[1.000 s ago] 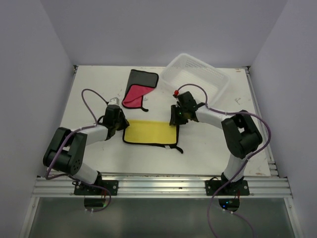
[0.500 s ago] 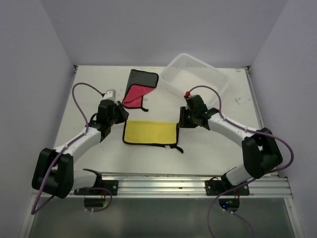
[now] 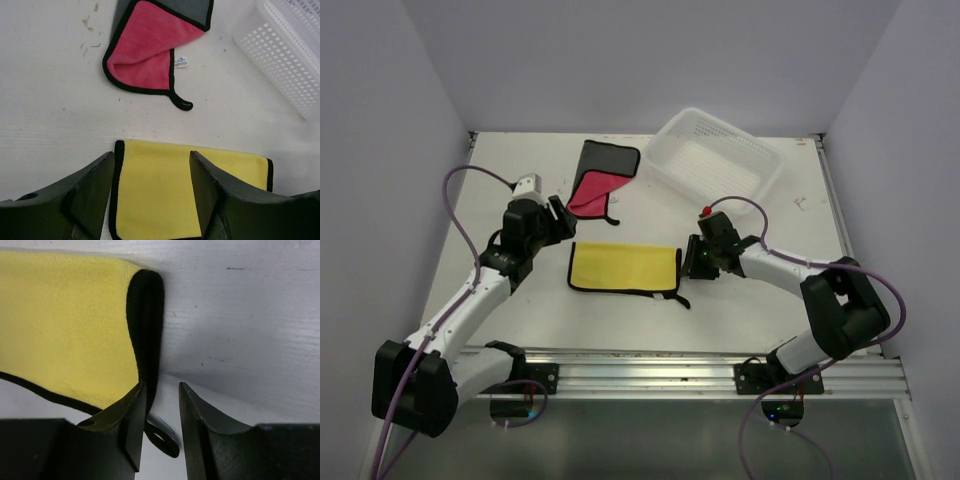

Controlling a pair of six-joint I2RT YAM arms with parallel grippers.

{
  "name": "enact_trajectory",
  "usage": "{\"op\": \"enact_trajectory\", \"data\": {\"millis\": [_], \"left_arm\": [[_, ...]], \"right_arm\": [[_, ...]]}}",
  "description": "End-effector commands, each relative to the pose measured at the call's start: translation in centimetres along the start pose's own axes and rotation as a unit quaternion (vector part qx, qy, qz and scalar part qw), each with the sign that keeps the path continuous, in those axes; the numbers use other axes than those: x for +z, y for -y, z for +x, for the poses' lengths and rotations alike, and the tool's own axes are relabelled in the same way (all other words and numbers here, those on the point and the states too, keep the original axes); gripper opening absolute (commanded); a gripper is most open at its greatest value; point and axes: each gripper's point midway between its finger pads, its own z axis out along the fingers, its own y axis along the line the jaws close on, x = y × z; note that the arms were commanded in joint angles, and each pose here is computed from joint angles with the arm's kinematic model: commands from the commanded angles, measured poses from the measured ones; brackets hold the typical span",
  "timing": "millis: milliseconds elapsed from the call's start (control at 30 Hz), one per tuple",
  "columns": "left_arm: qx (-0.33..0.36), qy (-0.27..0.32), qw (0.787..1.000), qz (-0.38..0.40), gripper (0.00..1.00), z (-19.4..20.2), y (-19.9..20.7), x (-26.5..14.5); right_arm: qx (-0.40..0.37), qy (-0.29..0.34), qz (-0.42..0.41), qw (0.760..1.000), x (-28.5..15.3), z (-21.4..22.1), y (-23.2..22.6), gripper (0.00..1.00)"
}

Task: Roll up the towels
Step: Fold the towel

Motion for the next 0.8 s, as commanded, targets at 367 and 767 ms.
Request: {"op": "enact_trajectory", "data": {"millis": [367, 767], "left_arm": [[0.004, 0.014, 0.999, -0.045, 0.84, -2.0, -0.9, -2.3], [0.059, 0.079, 0.993, -0.068, 0.96, -7.3, -0.9, -6.1]], "right_arm": [[0.013, -0.006, -0.026, 1.0, 2.1, 0.9, -0.9, 0.37], [-0.029, -0.04, 0.061, 0.997, 3.1, 3.1, 2.2, 0.09]]}}
